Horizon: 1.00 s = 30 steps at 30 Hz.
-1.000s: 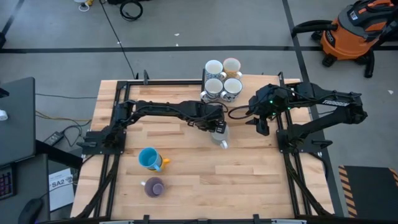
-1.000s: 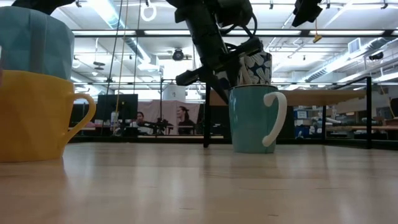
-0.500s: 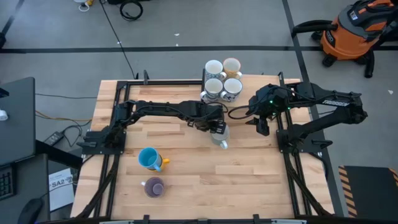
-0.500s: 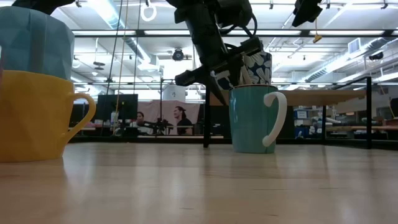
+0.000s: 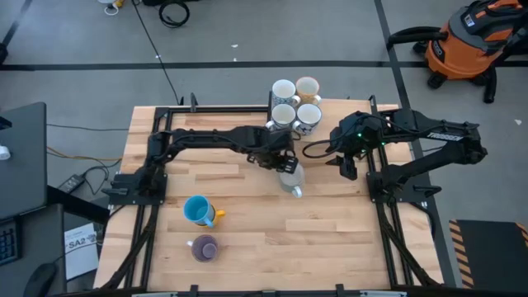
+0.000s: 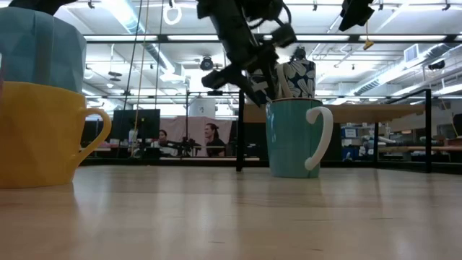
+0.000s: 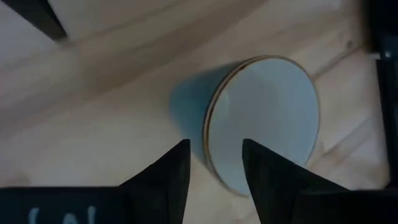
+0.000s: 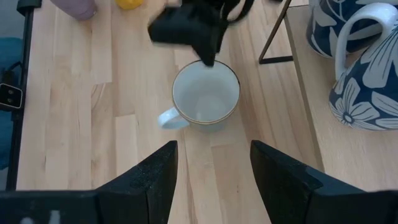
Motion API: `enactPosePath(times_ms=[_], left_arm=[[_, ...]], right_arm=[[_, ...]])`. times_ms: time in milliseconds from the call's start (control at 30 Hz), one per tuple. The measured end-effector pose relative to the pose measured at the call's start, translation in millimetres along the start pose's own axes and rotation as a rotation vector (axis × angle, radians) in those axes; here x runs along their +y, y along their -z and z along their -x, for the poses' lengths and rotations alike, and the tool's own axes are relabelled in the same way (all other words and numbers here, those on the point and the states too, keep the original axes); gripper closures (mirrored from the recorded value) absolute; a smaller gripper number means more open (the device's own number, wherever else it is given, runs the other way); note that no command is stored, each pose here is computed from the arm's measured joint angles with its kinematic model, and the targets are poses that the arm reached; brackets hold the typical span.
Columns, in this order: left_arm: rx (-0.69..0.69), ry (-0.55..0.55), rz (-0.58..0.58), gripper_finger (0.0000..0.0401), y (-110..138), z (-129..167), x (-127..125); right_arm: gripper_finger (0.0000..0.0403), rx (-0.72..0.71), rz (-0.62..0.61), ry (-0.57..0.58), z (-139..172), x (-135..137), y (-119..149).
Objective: Place coffee mugs
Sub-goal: Put the blue mug on the shelf
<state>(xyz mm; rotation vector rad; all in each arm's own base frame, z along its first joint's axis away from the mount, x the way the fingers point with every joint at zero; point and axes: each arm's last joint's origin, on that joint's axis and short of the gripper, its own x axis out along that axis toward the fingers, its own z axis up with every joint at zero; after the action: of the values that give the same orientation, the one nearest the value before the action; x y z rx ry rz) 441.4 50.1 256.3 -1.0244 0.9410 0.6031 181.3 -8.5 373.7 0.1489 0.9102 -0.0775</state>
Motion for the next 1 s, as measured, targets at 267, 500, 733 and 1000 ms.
enactPosePath(times_ms=[267,500,733,1000], left_arm=[[0.148,0.161,-0.470,0.0248,10,62,1],[0.204,0.183,-0.881,0.0248,52,142,13],[0.037,0.216,-1.009,0.0248,80,215,37],[-0.094,0.304,-1.013,0.0248,106,219,95]], right_arm=[[0.0195,-0.012,0.023,-0.043,0,1,-2],[0.0195,-0.088,0.022,-0.116,0,4,-10],[0.0195,-0.234,-0.120,-0.095,-10,7,-32],[0.0195,-0.231,-0.128,-0.012,-53,23,-52]])
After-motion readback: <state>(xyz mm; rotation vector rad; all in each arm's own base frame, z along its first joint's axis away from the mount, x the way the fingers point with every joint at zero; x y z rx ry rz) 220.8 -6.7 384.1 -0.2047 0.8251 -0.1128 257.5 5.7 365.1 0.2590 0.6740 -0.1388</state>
